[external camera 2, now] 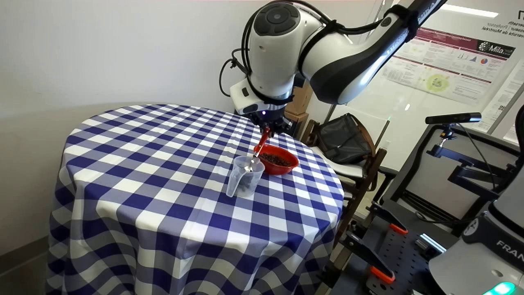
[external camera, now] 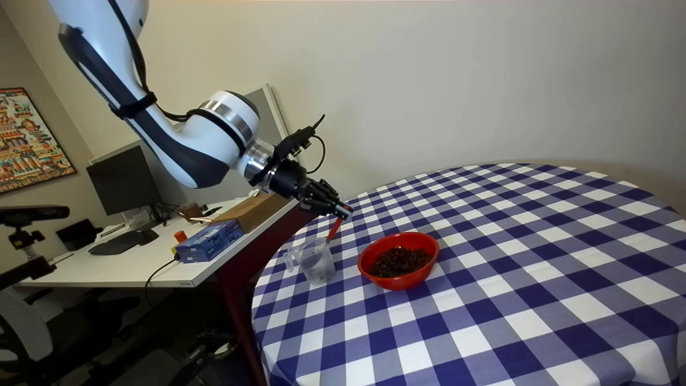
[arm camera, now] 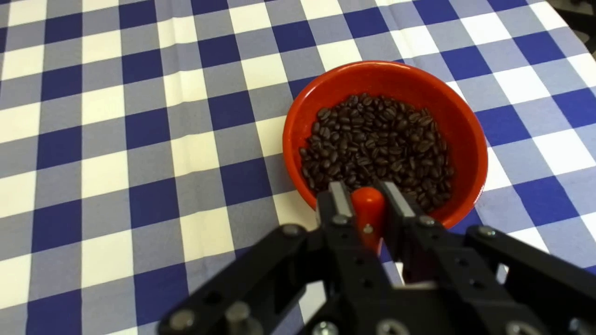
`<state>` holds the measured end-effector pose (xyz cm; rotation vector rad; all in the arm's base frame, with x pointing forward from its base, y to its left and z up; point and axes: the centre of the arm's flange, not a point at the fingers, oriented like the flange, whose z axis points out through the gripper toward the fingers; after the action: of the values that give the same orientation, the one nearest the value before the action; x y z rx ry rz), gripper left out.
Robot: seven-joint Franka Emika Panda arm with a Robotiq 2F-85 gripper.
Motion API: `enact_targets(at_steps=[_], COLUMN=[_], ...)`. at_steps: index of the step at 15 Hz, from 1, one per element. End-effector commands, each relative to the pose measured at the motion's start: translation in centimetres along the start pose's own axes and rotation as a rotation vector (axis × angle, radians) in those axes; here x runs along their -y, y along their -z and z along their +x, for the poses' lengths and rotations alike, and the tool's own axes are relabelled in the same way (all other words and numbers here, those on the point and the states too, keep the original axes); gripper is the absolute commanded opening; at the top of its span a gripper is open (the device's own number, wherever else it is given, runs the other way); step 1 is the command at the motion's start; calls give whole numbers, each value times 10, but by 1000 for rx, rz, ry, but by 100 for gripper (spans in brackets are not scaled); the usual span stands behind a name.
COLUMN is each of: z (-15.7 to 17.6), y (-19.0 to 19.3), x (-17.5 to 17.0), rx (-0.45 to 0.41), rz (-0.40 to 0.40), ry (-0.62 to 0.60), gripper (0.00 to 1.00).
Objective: Put a spoonful of the contents of the bowl into the jug
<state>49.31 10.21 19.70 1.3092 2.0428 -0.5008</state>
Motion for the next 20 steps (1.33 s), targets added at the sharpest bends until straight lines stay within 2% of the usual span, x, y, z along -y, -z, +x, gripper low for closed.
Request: enact_targets(at_steps=[1,20], z=[-3,6], y=[9,21], x=[-1,0], rx=[42,132], rz=[-37,-181], ry=[9,109], gripper=[5,5])
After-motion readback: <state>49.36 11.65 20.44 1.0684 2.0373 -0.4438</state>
